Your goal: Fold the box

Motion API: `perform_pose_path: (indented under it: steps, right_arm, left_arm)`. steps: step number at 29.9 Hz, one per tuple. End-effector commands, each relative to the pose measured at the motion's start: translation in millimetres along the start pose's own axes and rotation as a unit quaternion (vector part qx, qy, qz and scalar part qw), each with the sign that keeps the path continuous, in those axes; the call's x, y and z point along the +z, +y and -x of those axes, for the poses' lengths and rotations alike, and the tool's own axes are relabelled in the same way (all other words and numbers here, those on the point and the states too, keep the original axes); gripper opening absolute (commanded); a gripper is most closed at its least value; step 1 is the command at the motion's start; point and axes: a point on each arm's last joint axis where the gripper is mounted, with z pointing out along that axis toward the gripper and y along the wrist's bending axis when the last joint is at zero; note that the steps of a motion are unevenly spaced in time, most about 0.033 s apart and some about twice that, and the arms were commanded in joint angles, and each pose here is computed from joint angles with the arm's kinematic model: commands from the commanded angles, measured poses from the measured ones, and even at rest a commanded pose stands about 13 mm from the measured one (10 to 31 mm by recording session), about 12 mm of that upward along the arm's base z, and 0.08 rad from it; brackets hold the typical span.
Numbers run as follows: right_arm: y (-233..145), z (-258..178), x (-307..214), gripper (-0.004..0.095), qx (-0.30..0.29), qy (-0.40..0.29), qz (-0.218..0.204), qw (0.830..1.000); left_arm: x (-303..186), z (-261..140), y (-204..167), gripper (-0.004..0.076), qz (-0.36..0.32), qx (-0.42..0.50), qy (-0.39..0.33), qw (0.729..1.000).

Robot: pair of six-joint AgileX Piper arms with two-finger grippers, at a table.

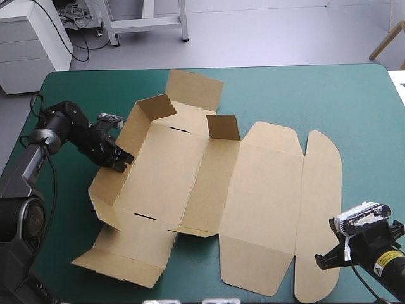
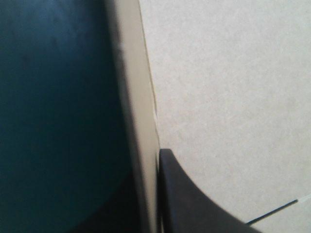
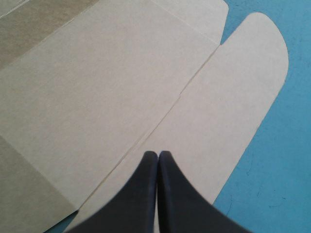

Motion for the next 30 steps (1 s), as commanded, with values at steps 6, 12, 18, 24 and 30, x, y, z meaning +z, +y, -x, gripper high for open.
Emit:
perform_pose_path:
  steps: [6,12,18,24,30]
  right_arm:
    - [-2,9,-4,-0.0019,-0.011,-0.024,-0.008,1.0]
    - [-2,9,-4,-0.0019,-0.011,-0.023,-0.008,1.0]
    - [-2,9,-4,-0.0019,-0.021,-0.023,-0.009,0.999]
    - [-2,9,-4,-0.0019,-0.021,-0.023,-0.009,0.999]
    - [-2,9,-4,-0.0019,-0.021,-0.023,-0.009,0.999]
  left_arm:
    - [-58,43,-90,-0.001,0.22,0.262,-0.012,0.939]
    - [-62,61,-148,-0.001,0.337,0.395,-0.07,0.852]
    - [-64,69,-198,-0.001,0.407,0.484,-0.132,0.763]
    - [-65,67,-225,-0.001,0.43,0.482,-0.175,0.743]
    - [-50,59,-237,-0.001,0.424,0.498,-0.167,0.738]
